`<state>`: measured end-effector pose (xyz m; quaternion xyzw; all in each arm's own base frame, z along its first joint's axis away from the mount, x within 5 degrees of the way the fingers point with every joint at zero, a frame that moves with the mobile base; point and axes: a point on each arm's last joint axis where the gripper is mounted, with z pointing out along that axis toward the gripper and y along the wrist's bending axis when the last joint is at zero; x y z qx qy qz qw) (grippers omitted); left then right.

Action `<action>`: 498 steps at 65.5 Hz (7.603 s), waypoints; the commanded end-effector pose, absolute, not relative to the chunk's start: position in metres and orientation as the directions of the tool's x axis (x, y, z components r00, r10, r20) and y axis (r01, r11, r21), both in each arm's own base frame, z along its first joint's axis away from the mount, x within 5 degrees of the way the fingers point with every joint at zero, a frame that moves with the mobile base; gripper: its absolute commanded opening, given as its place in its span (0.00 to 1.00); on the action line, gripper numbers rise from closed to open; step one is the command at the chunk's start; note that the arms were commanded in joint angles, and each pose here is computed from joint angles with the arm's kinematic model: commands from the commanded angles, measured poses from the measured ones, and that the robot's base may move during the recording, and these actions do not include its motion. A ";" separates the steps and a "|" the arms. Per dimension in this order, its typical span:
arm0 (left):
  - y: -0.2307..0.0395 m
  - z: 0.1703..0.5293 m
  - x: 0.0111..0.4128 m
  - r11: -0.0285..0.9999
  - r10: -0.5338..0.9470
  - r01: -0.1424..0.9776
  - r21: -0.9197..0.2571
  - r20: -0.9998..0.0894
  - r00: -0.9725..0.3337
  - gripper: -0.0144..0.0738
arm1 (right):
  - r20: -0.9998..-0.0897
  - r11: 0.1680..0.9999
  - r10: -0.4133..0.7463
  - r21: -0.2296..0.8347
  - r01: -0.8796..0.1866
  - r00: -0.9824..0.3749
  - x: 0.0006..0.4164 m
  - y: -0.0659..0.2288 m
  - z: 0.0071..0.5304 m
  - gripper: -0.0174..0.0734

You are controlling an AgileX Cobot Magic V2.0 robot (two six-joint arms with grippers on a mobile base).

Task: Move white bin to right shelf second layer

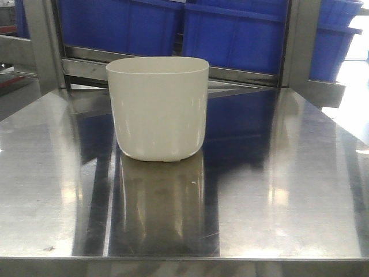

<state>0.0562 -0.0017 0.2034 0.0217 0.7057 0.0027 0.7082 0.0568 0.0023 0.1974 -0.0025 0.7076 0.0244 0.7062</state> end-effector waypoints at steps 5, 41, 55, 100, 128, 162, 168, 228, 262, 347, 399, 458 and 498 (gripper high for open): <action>-0.001 0.199 0.056 1.000 0.024 0.017 0.026 -0.997 0.067 0.26 | -0.992 0.999 0.021 0.017 -0.032 0.127 0.054 0.002 0.212 0.25; -0.001 0.199 0.056 1.000 0.024 0.017 0.026 -0.997 0.067 0.26 | -0.989 0.994 -0.103 -0.106 -0.020 0.109 0.062 0.002 0.252 0.25; -0.001 0.199 0.056 1.000 0.024 0.017 0.026 -0.997 0.067 0.26 | -0.976 0.990 -0.142 -0.139 -0.030 -0.166 0.090 0.001 0.278 0.25; -0.001 0.199 0.056 1.000 0.024 0.017 0.026 -0.997 0.067 0.26 | -0.621 0.971 -0.007 0.184 -0.154 -0.784 0.232 0.055 0.310 0.26; -0.001 0.199 0.056 1.000 0.024 0.017 0.026 -0.997 0.067 0.26 | -0.435 0.979 -0.062 0.148 -0.139 -0.898 0.325 0.137 0.346 0.75; -0.001 0.199 0.056 1.000 0.024 0.017 0.026 -0.997 0.067 0.26 | -0.445 0.965 -0.057 0.204 -0.163 -0.894 0.353 0.215 0.371 0.76; -0.001 0.199 0.056 1.000 0.024 0.017 0.026 -0.997 0.067 0.26 | -0.439 0.966 -0.059 0.201 -0.162 -0.896 0.357 0.218 0.365 0.76; -0.001 0.199 0.056 1.000 0.024 0.017 0.026 -0.997 0.067 0.26 | -0.348 0.983 -0.007 0.171 -0.071 -0.937 0.376 0.225 0.324 0.48; -0.001 0.199 0.056 1.000 0.024 0.017 0.026 -0.997 0.067 0.26 | -0.399 0.978 -0.043 0.171 -0.120 -0.916 0.360 0.209 0.354 0.26; -0.001 0.199 0.056 1.000 0.024 0.017 0.026 -0.997 0.067 0.26 | -0.762 0.991 0.111 0.132 0.015 -0.638 0.174 0.018 0.348 0.26; -0.001 0.199 0.056 1.000 0.024 0.017 0.026 -0.997 0.067 0.26 | -0.743 0.991 0.110 0.129 0.020 -0.660 0.165 0.017 0.344 0.26; -0.001 0.199 0.056 1.000 0.024 0.017 0.026 -0.997 0.067 0.26 | -0.743 0.991 0.110 0.129 0.020 -0.661 0.165 0.017 0.344 0.26; -0.001 0.199 0.056 1.000 0.024 0.017 0.026 -0.997 0.067 0.26 | -0.743 0.991 0.110 0.129 0.020 -0.661 0.165 0.017 0.344 0.26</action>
